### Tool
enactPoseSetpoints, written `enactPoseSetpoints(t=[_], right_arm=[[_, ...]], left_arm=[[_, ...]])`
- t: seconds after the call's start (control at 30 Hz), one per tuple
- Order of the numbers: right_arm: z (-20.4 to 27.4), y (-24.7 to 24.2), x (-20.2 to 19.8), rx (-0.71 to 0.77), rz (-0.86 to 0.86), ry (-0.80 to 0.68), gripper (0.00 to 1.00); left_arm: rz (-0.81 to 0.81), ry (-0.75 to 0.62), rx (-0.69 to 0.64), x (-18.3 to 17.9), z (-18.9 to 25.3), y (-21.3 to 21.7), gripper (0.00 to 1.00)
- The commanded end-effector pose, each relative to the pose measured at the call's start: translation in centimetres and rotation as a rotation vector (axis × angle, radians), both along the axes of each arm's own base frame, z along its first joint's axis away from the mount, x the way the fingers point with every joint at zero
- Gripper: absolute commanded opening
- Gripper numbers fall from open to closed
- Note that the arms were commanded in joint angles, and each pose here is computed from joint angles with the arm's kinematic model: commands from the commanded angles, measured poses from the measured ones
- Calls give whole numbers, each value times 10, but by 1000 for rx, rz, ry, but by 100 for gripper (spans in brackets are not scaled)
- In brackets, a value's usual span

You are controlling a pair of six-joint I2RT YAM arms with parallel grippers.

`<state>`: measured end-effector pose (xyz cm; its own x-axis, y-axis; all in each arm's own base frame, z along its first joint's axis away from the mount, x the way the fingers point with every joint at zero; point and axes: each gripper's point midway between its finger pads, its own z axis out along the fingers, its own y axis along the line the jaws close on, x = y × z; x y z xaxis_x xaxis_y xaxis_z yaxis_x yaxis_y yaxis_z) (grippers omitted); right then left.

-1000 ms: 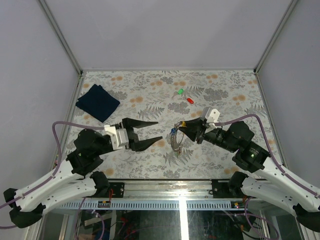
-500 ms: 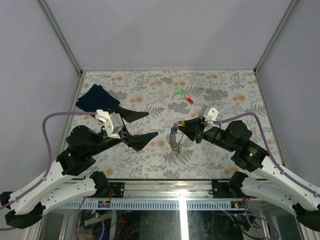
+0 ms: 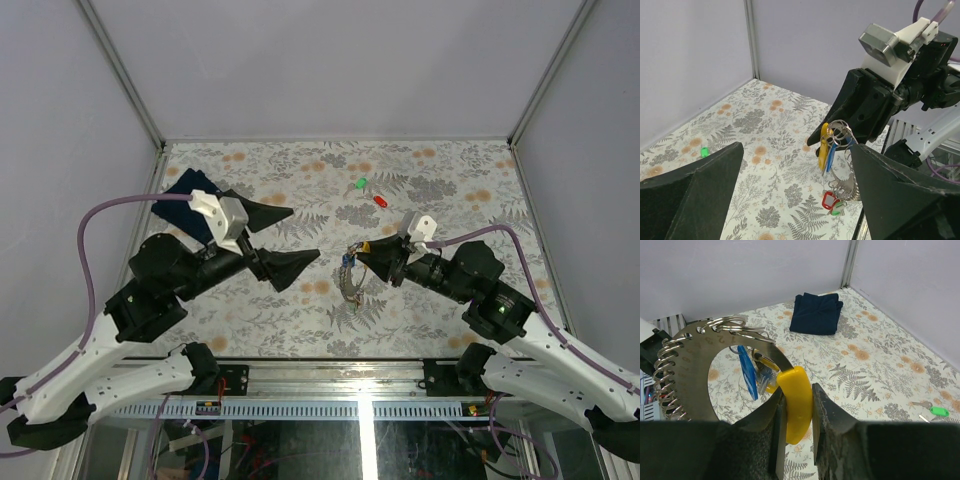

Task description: Put the keys on the keyring

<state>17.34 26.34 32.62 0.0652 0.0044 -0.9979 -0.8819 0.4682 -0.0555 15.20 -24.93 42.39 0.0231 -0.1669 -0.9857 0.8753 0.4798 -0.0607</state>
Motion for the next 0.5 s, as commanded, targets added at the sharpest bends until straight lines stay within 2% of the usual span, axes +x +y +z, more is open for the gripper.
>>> enactPoseSetpoints(t=[0.0, 0.1, 0.47], right_arm=[[47, -3, -4, 123, 0, -76, 0], [48, -4, -5, 125, 3, -75, 0], [46, -7, -5, 114, -3, -89, 2]], left_arm=[[-25, 2, 8, -5, 11, -2, 89], [-42, -18, 70, -6, 5, -6, 84], [-119, -159, 164, -44, -29, -26, 84]])
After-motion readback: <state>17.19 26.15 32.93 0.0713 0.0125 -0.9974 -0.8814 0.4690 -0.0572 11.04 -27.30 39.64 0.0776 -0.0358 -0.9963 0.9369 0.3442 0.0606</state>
